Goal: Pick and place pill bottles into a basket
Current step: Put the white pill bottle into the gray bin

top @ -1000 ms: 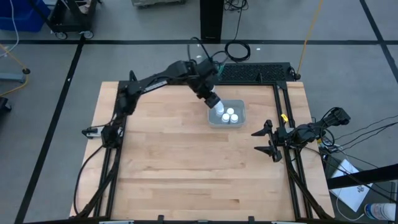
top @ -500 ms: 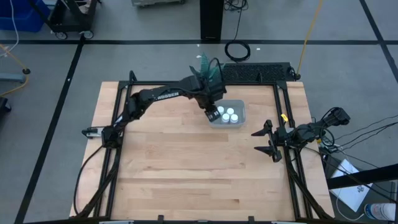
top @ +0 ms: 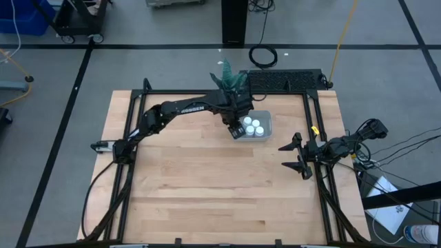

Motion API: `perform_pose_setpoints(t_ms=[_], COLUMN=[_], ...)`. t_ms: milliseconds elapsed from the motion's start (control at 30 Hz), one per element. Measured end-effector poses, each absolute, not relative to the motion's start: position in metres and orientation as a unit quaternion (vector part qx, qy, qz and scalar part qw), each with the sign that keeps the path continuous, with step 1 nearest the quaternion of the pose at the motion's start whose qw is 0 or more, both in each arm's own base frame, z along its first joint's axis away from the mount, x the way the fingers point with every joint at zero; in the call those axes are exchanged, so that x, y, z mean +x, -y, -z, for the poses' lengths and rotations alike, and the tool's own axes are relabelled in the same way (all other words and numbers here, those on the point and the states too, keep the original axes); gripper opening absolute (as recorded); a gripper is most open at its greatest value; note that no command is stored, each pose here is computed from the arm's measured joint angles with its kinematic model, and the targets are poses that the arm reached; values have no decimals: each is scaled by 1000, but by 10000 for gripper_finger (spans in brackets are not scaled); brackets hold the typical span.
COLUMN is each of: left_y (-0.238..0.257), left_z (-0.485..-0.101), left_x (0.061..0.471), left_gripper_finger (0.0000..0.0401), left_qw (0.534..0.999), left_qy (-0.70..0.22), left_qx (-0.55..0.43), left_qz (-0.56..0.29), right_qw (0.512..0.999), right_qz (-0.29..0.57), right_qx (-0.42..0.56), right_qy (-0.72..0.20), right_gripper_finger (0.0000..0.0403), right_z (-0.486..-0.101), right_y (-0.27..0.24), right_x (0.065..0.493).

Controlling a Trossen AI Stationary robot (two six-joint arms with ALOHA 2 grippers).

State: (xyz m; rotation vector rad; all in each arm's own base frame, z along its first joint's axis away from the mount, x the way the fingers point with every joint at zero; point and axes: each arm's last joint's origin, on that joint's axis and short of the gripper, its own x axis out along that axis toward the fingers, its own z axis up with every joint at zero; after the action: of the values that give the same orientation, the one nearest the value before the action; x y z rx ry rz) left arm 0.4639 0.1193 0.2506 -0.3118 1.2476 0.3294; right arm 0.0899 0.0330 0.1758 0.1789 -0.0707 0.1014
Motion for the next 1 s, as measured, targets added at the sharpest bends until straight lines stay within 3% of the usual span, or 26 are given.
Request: perform_pose_setpoints(t_ms=[600,1000], left_y=[-118,-123], left_z=[-220,-222], left_x=[479,479], left_gripper_finger=[163,169], left_qw=[787,792], left_qy=[-584,-577], left_qx=[-155,-160], left_qz=[-125,-121], right_qw=[994,994], right_qz=[-50,-50], right_qx=[88,89], right_qy=[33,34], right_gripper_finger=[286,286], right_z=[-175,-176], right_y=[-33,-33], right_x=[90,90])
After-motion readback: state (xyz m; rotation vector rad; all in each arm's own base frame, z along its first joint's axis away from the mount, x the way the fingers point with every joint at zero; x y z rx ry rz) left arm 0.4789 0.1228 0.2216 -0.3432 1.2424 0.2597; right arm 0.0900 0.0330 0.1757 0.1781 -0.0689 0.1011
